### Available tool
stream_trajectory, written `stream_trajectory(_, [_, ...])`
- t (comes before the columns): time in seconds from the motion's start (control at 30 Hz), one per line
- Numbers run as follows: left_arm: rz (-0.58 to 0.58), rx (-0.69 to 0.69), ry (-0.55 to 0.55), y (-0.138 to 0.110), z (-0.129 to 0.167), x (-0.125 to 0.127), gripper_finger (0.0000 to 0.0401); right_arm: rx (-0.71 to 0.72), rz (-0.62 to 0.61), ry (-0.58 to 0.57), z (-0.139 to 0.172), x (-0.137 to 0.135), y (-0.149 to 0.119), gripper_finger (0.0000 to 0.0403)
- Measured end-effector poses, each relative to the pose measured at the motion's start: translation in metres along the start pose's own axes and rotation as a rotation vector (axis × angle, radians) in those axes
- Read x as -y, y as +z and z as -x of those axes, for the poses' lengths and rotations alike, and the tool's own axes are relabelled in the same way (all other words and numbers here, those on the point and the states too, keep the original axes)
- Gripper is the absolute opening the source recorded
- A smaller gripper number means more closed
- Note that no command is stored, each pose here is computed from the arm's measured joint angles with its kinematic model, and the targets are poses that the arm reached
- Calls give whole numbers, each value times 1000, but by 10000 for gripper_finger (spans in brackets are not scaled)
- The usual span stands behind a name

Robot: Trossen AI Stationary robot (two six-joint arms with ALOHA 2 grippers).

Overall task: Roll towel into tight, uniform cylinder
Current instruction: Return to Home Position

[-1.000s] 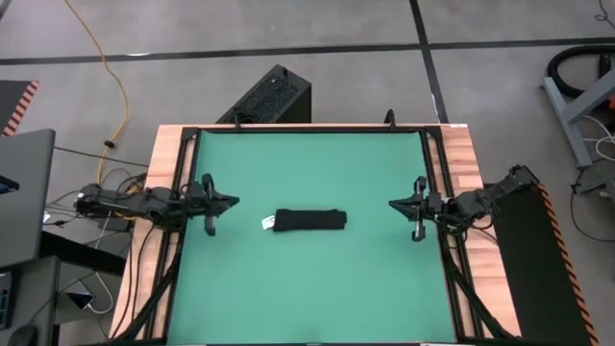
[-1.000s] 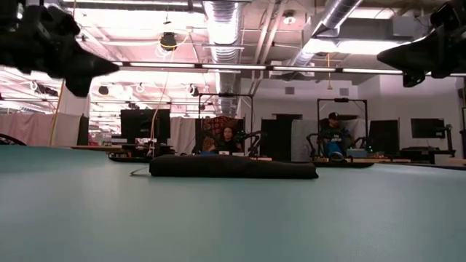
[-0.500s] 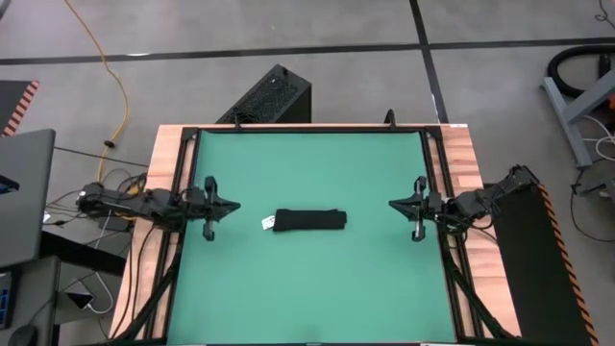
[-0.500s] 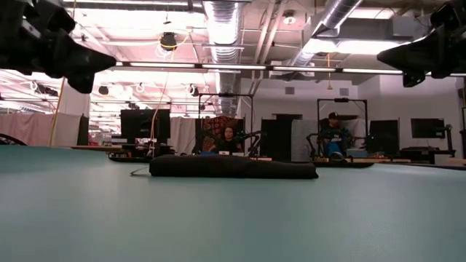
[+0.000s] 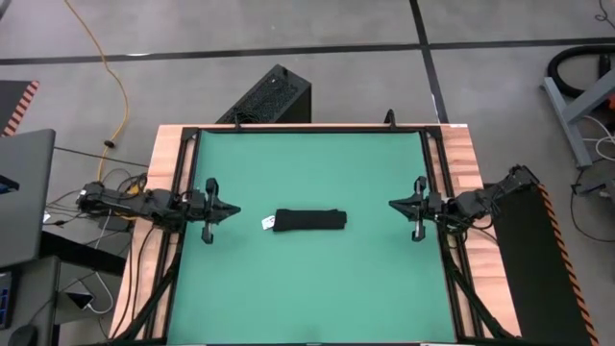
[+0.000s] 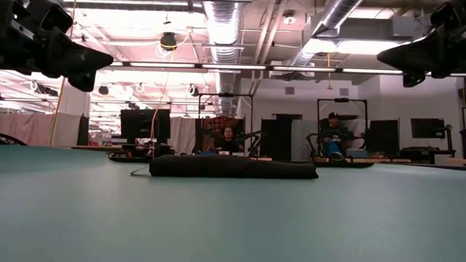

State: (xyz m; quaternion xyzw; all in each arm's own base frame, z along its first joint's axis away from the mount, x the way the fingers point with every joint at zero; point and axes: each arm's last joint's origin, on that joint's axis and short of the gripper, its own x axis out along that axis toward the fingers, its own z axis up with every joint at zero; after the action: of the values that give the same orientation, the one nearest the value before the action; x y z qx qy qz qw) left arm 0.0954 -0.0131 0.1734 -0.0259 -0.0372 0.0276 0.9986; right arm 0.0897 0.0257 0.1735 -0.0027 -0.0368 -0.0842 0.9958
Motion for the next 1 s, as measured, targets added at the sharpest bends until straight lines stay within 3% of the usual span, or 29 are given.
stream_trajectory(1.0, [14,-4,-1,-1,0,0,0,0,0,1,0,0,0,40])
